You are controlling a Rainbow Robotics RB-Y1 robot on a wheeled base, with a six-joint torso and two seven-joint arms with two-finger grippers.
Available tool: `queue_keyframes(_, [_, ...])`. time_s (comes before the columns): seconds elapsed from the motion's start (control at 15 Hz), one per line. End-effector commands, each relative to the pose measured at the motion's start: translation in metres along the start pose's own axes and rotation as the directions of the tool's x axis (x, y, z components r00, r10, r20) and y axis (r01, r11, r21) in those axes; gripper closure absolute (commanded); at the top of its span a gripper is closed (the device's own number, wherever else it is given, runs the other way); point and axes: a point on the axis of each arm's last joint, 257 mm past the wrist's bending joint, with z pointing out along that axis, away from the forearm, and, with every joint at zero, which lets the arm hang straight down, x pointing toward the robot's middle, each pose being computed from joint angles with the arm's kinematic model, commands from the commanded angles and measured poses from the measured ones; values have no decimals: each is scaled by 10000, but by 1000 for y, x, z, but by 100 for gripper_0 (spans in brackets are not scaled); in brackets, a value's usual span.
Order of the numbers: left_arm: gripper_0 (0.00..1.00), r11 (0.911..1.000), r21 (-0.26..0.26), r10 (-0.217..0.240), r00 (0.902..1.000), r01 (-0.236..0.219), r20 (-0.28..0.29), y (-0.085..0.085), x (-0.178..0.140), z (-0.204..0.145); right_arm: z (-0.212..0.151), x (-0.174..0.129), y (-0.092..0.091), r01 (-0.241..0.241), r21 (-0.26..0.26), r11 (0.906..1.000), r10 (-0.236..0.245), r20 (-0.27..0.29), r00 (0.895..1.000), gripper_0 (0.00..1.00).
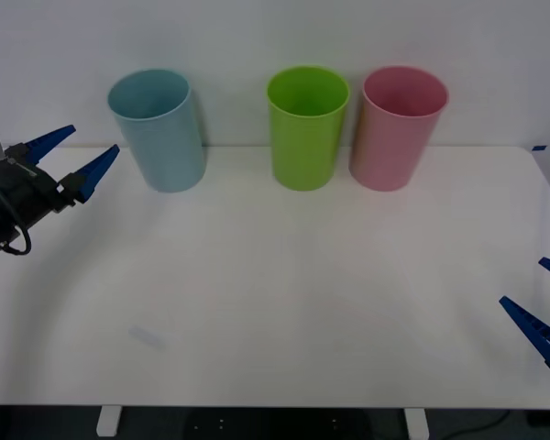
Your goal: Grasp the object on the table and drop it into the matching bin: aluminum can to the light blue bin, PET bottle to the pink bin.
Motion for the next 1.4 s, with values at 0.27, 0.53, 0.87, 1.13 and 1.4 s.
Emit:
queue_keyframes(0.27, [0,9954,701,678,9968,-647,-428,-33,14,-57,0,0,0,0,0,10000,0,0,10000,0])
queue_keyframes(0.53, [0,9869,842,1444,9864,-1378,-780,-47,25,-90,0,0,0,0,0,10000,0,0,10000,0])
queue_keyframes(0.87, [0,9812,1159,1671,9798,-1543,-1103,-56,38,-122,0,0,0,0,0,10000,0,0,10000,0])
queue_keyframes(1.13, [0,9846,1040,1523,9818,-1407,-1137,-59,38,-137,0,0,0,0,0,10000,0,0,10000,0])
queue_keyframes(1.4, [0,9858,1055,1427,9833,-1309,-1132,-65,37,-145,0,0,0,0,0,10000,0,0,10000,0])
